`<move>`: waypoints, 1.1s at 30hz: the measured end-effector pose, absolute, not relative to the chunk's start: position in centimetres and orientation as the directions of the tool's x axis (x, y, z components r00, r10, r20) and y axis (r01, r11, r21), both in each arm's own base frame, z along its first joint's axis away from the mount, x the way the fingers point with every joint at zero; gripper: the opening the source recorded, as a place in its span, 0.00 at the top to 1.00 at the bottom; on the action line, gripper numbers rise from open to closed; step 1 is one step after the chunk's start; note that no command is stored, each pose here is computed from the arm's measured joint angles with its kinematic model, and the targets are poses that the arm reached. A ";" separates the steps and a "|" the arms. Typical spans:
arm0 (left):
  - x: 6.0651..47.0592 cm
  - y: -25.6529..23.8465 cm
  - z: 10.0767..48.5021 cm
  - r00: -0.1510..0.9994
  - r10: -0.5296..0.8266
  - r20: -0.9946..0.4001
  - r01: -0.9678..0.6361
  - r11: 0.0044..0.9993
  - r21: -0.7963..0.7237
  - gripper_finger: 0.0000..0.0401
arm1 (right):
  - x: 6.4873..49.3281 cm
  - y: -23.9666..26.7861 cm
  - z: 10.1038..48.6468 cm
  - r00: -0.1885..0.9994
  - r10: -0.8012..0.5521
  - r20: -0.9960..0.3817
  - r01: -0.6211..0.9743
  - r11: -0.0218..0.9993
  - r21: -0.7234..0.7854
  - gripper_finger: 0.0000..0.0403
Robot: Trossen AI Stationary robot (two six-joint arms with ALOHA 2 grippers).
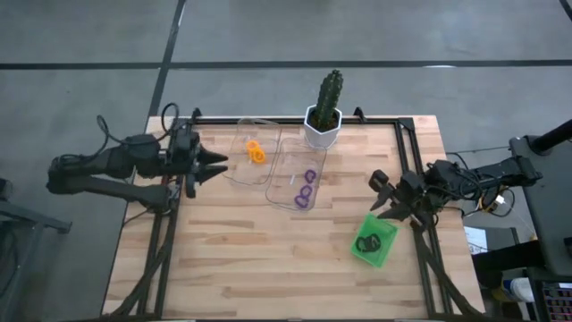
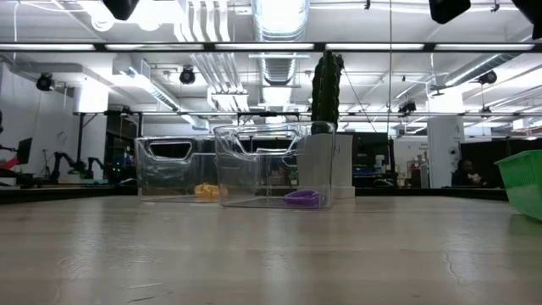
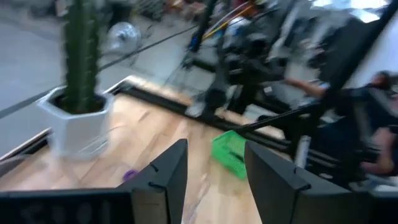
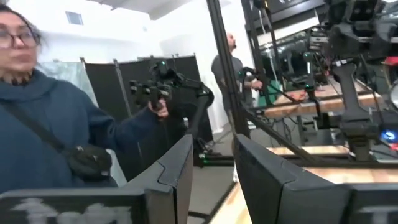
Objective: Sort spring keychains
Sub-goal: Return to Home Position
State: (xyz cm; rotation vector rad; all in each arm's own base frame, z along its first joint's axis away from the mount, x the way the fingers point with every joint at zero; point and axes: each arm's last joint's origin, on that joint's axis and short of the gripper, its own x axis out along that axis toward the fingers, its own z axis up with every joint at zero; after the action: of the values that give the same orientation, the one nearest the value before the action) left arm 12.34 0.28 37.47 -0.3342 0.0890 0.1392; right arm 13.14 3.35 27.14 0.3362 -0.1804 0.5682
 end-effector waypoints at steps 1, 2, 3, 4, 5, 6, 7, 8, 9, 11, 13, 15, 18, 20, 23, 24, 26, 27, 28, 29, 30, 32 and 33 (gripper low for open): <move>12.2 0.2 37.1 0.992 0.097 -0.083 -0.119 0.940 -0.319 0.62 | 13.1 3.3 27.1 0.832 0.496 0.249 -0.550 0.795 0.255 0.72; 11.9 0.1 36.7 0.996 0.073 -0.060 -0.089 0.945 -0.315 0.62 | 13.1 3.3 27.0 0.834 0.496 0.241 -0.547 0.801 0.242 0.72; 11.7 0.0 36.2 0.998 0.051 -0.043 -0.061 0.949 -0.311 0.62 | 13.1 3.3 26.9 0.835 0.496 0.238 -0.545 0.806 0.230 0.72; 11.5 -0.1 35.7 0.999 0.029 -0.034 -0.038 0.951 -0.307 0.62 | 13.1 3.3 26.9 0.834 0.498 0.238 -0.546 0.808 0.223 0.72; 11.2 -0.1 35.1 1.000 0.010 -0.028 -0.018 0.952 -0.305 0.62 | 13.0 3.3 26.9 0.833 0.499 0.238 -0.547 0.808 0.219 0.72; 10.9 -0.2 34.6 1.000 -0.004 -0.022 -0.003 0.952 -0.305 0.62 | 13.0 3.3 26.9 0.833 0.499 0.238 -0.547 0.808 0.218 0.72; 10.7 -0.2 34.0 1.000 -0.012 -0.019 0.005 0.953 -0.304 0.62 | 13.0 3.3 26.9 0.832 0.501 0.238 -0.548 0.807 0.219 0.72; 10.5 -0.2 33.4 1.000 -0.013 -0.020 0.006 0.953 -0.304 0.62 | 13.0 3.4 26.9 0.827 0.510 0.237 -0.556 0.802 0.216 0.72; 10.3 -0.2 32.7 1.000 -0.013 -0.025 0.004 0.953 -0.304 0.62 | 13.0 3.4 26.9 0.819 0.523 0.236 -0.568 0.795 0.212 0.72; 9.9 -0.2 31.4 1.000 -0.013 -0.024 0.005 0.953 -0.304 0.62 | 13.0 3.5 26.9 0.799 0.554 0.232 -0.597 0.777 0.200 0.72; 9.5 -0.2 30.2 1.000 -0.012 -0.015 0.007 0.953 -0.304 0.62 | 12.8 3.5 27.0 0.787 0.569 0.236 -0.612 0.770 0.183 0.72; 9.1 -0.2 29.1 1.000 -0.012 0.008 0.014 0.952 -0.304 0.62 | 12.4 3.5 27.2 0.780 0.570 0.257 -0.615 0.773 0.152 0.72; 8.3 -0.1 27.9 0.997 -0.012 0.073 0.033 0.956 -0.290 0.62 | 11.6 3.3 27.6 0.771 0.569 0.287 -0.618 0.777 0.121 0.72; 7.9 -0.1 26.9 0.996 -0.012 0.090 0.037 0.960 -0.277 0.62 | 11.0 3.2 27.7 0.768 0.568 0.296 -0.618 0.778 0.110 0.72; 7.1 -0.1 25.9 0.990 -0.012 0.140 0.051 0.960 -0.276 0.62 | 10.1 3.0 27.9 0.765 0.553 0.330 -0.609 0.788 0.089 0.72; 6.8 -0.1 25.7 0.987 -0.012 0.158 0.056 0.960 -0.275 0.62 | 10.0 3.0 27.8 0.764 0.552 0.335 -0.608 0.789 0.088 0.72; 6.8 -0.1 25.0 0.985 -0.012 0.170 0.059 0.960 -0.274 0.62 | 10.0 3.0 27.0 0.768 0.551 0.327 -0.606 0.790 0.093 0.72; 7.1 -0.1 24.2 0.991 -0.013 0.130 0.048 0.960 -0.275 0.62 | 10.1 3.0 26.3 0.773 0.553 0.311 -0.606 0.788 0.106 0.72; 7.1 -0.1 24.1 0.992 -0.013 0.123 0.046 0.961 -0.271 0.62 | 10.2 3.0 25.7 0.779 0.552 0.297 -0.605 0.787 0.124 0.72; 7.2 -0.1 24.2 0.990 -0.013 0.143 0.051 0.963 -0.265 0.62 | 10.4 3.0 25.1 0.784 0.553 0.282 -0.605 0.783 0.145 0.72; 7.5 -0.1 24.0 0.991 -0.014 0.137 0.050 0.963 -0.264 0.62 | 10.5 3.1 24.6 0.788 0.552 0.274 -0.603 0.780 0.164 0.72; 7.9 -0.1 23.0 0.996 -0.012 0.091 0.036 0.964 -0.264 0.62 | 10.6 3.1 23.6 0.788 0.551 0.276 -0.607 0.770 0.196 0.72; 8.1 -0.1 22.6 0.997 -0.012 0.076 0.032 0.964 -0.264 0.62 | 10.6 3.1 23.1 0.787 0.551 0.279 -0.608 0.769 0.198 0.72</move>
State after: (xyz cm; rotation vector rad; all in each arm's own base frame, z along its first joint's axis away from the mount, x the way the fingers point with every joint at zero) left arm 8.11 -0.14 22.57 -0.2687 -0.0745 -0.0222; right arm 10.61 3.08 23.09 0.2867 -0.2101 0.6336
